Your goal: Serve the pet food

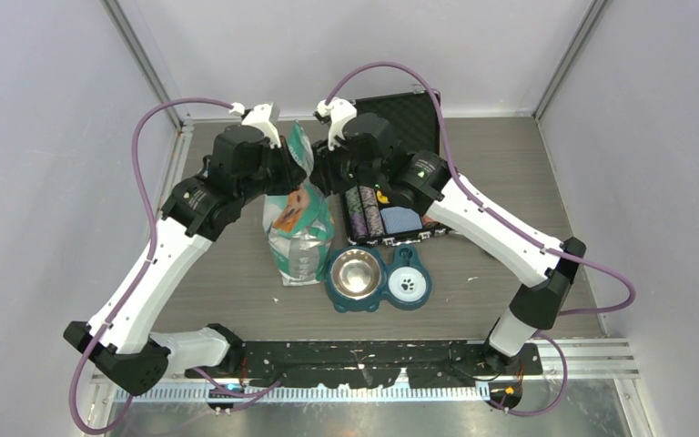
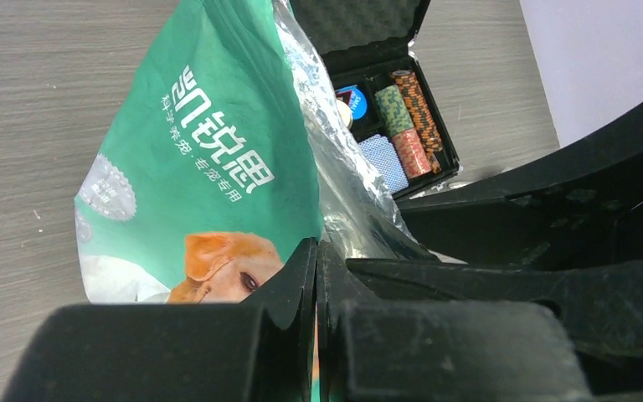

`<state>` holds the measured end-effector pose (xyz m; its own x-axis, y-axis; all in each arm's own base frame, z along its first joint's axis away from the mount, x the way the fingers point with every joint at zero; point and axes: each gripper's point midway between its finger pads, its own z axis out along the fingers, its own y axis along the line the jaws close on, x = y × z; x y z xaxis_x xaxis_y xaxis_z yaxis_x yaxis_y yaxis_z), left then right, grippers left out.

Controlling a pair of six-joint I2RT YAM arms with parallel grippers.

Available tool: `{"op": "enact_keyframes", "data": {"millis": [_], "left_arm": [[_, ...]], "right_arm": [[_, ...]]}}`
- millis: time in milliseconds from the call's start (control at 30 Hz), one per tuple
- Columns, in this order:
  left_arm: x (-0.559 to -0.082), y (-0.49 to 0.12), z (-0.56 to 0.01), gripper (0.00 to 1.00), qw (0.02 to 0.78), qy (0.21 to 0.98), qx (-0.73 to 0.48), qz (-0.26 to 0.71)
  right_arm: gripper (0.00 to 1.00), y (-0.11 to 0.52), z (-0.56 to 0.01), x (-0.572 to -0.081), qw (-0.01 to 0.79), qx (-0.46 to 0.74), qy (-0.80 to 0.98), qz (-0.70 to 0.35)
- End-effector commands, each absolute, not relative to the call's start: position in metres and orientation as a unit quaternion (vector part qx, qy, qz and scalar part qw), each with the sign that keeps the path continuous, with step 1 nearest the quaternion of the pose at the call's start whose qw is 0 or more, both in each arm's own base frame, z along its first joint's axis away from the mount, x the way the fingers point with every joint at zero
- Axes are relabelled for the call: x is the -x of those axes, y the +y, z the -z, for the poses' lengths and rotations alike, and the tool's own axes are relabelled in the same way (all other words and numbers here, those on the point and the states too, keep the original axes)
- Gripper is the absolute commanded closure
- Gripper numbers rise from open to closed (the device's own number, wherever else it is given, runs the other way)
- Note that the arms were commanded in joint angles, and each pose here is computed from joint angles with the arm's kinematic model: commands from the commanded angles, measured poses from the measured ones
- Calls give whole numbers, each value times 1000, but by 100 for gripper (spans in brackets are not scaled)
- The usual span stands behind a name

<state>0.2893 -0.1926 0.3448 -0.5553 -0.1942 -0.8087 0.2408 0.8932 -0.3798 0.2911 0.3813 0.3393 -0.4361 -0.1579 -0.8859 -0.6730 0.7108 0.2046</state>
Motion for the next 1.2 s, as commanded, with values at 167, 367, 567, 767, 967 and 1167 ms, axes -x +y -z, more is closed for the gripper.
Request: {"op": "enact_keyframes", "data": {"millis": [167,367,567,767,967,1167], "left_arm": [[-266,-205,-348,100,456,844,-62,275],[-254,-206,-355,100,460,835,-72,292],[-249,-208,-351,100,451,839,-77,296],[-245,-206,-356,100,459,833,-76,297],[-257,-176,-356,100,493,837,-19,234],[-265,-160,-361,100,522,828,10,203]], "right_arm": [[61,405,-370,-313,511,248,777,-270],[62,411,-392,-360,562,196,767,-241],[64,415,-425,-391,601,150,735,-276],[65,423,-421,-402,599,147,734,-285],[64,419,-405,-366,542,207,754,-309],[64,398,-379,-311,481,250,773,-329]]}}
